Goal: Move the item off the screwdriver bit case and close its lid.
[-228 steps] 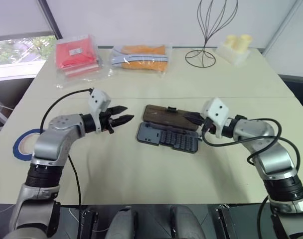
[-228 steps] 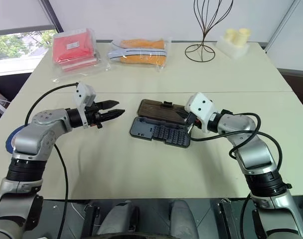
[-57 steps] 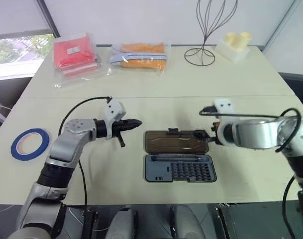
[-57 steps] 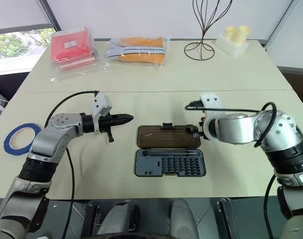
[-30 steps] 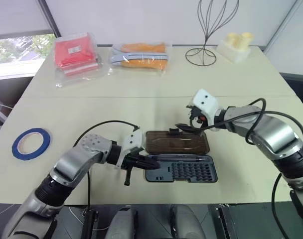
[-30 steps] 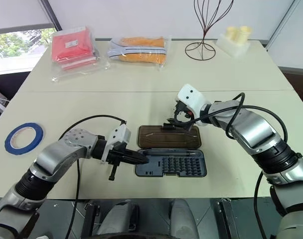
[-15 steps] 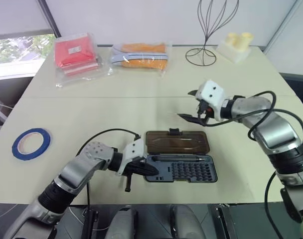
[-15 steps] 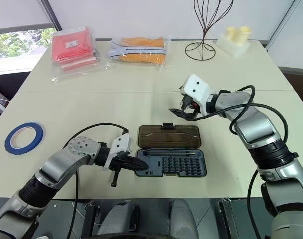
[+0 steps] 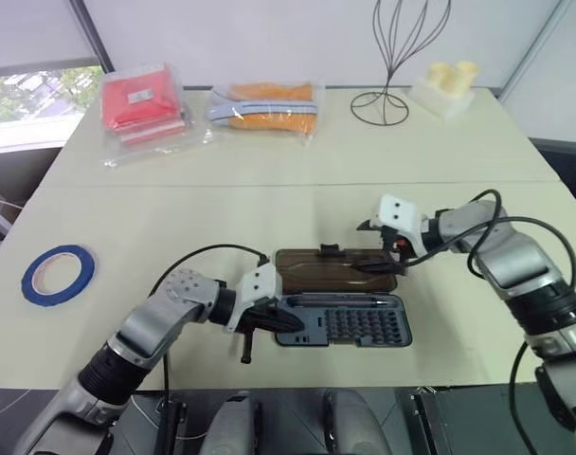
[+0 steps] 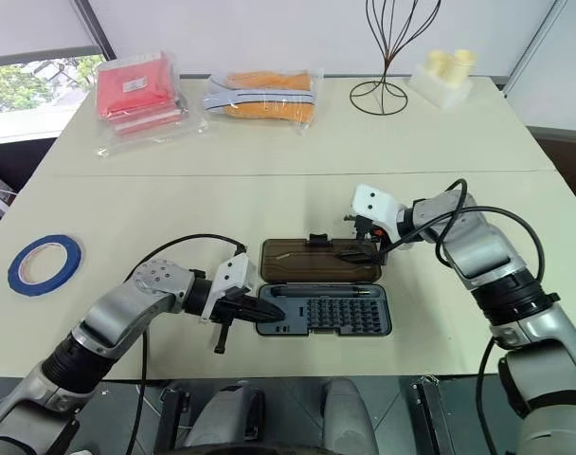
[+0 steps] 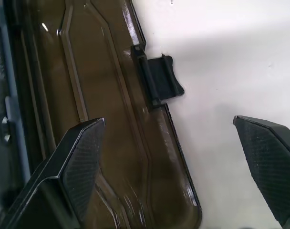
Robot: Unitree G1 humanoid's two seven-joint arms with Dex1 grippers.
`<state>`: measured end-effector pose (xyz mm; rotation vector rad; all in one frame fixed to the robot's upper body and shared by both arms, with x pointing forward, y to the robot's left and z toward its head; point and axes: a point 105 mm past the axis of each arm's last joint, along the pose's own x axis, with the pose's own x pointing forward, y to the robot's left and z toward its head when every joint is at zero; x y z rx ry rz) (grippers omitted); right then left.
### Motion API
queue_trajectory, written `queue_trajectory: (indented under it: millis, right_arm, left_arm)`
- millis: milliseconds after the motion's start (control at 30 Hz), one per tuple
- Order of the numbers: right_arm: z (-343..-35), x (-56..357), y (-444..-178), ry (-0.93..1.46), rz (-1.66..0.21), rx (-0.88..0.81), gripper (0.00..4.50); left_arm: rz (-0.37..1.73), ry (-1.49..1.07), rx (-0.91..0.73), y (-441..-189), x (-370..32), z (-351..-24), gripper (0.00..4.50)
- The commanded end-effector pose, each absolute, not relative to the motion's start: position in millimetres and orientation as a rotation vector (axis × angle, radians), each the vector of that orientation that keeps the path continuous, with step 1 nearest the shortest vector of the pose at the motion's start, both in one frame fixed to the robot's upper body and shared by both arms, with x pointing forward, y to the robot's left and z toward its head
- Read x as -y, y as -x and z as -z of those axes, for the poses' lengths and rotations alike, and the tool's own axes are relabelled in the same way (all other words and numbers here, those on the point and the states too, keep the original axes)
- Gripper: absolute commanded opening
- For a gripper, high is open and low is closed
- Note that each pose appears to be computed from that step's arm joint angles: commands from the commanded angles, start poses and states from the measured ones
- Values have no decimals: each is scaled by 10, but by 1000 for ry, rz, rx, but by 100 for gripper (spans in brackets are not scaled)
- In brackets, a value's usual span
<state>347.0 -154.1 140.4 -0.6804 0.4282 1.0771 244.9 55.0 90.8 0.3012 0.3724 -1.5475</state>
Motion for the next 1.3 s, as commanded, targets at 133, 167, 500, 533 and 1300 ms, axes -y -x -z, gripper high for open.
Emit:
queue_trajectory:
  millis: [133, 167, 500, 533, 1300]
  right_arm:
    - [-1523, 1566, -3627, 670, -1044, -395, 449]
    - [-1519, 1570, -3643, 666, -1039, -396, 449]
    - [-1437, 1651, -3751, 666, -1005, -415, 449]
    - [-1430, 1653, -3753, 665, -1004, -416, 449]
    - [-1174, 1535, -3574, 738, -1128, -505, 56]
  left_arm:
    - [1544, -315, -350, -2461, -538, -945, 0]
    - [1543, -315, -349, -2459, -537, -945, 0]
    - [1545, -325, -349, -2409, -531, -913, 0]
    - [1545, -326, -349, -2404, -531, -911, 0]
    - [1527, -356, -335, -2432, -557, -910, 0]
